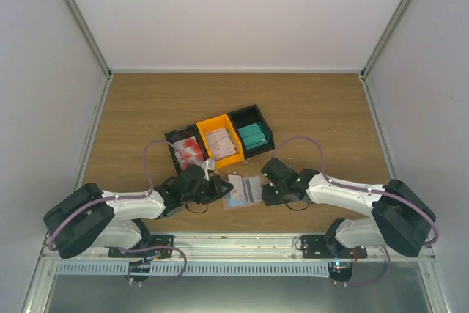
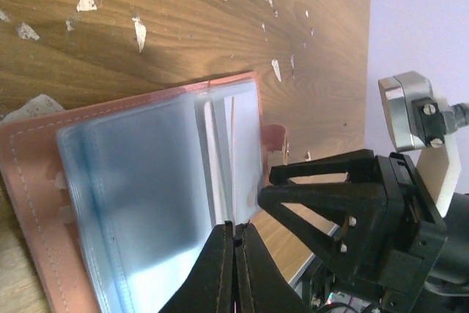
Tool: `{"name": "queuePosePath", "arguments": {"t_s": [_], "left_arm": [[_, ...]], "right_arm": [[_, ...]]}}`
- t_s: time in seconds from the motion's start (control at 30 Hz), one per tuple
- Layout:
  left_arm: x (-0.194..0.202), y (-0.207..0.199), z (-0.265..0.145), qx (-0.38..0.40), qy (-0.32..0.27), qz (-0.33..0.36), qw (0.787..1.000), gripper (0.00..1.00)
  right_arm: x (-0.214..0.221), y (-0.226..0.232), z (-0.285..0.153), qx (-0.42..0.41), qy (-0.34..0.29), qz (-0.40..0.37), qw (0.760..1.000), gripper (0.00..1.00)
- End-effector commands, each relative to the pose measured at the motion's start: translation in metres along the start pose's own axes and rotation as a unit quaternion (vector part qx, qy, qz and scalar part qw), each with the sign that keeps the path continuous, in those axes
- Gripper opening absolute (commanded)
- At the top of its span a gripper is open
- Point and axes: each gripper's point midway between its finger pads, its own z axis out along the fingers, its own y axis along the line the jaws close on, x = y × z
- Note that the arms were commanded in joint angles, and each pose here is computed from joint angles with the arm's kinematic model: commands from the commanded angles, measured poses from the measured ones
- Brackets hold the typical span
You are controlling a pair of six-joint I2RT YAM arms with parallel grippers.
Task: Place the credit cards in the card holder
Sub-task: Insert the credit card into the card holder.
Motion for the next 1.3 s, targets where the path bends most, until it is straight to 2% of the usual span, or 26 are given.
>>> {"name": "queuePosePath", "arguments": {"t_s": [0.0, 0.17, 0.53, 0.8, 1.07, 1.27], "left_arm": [[-0.009, -0.008, 0.005, 0.025, -0.03, 0.003, 0.999, 0.0], [-0.005, -0.006, 0.011, 0.038, -0.026, 0.0, 0.999, 0.0], [-0.002, -0.004, 0.019, 0.049, -0.021, -0.005, 0.999, 0.0], [0.002, 0.016, 0.013, 0.029, -0.032, -0.04, 0.998, 0.0], [-0.002, 0.026, -0.005, 0.002, -0.059, -0.042, 0.997, 0.0], [0.001, 0.032, -0.004, -0.005, -0.054, -0.046, 0.997, 0.0]], "right_arm": [[0.014, -0.01, 0.002, 0.016, 0.023, 0.015, 0.999, 0.35], [0.02, -0.003, 0.006, -0.007, 0.035, 0.022, 0.999, 0.35], [0.02, 0.003, 0.012, -0.014, 0.049, 0.023, 0.998, 0.23], [0.02, 0.004, 0.014, -0.015, 0.051, 0.025, 0.998, 0.21], [0.02, 0.004, 0.016, -0.014, 0.054, 0.023, 0.998, 0.21], [0.019, 0.005, 0.018, -0.016, 0.055, 0.02, 0.998, 0.21]]}}
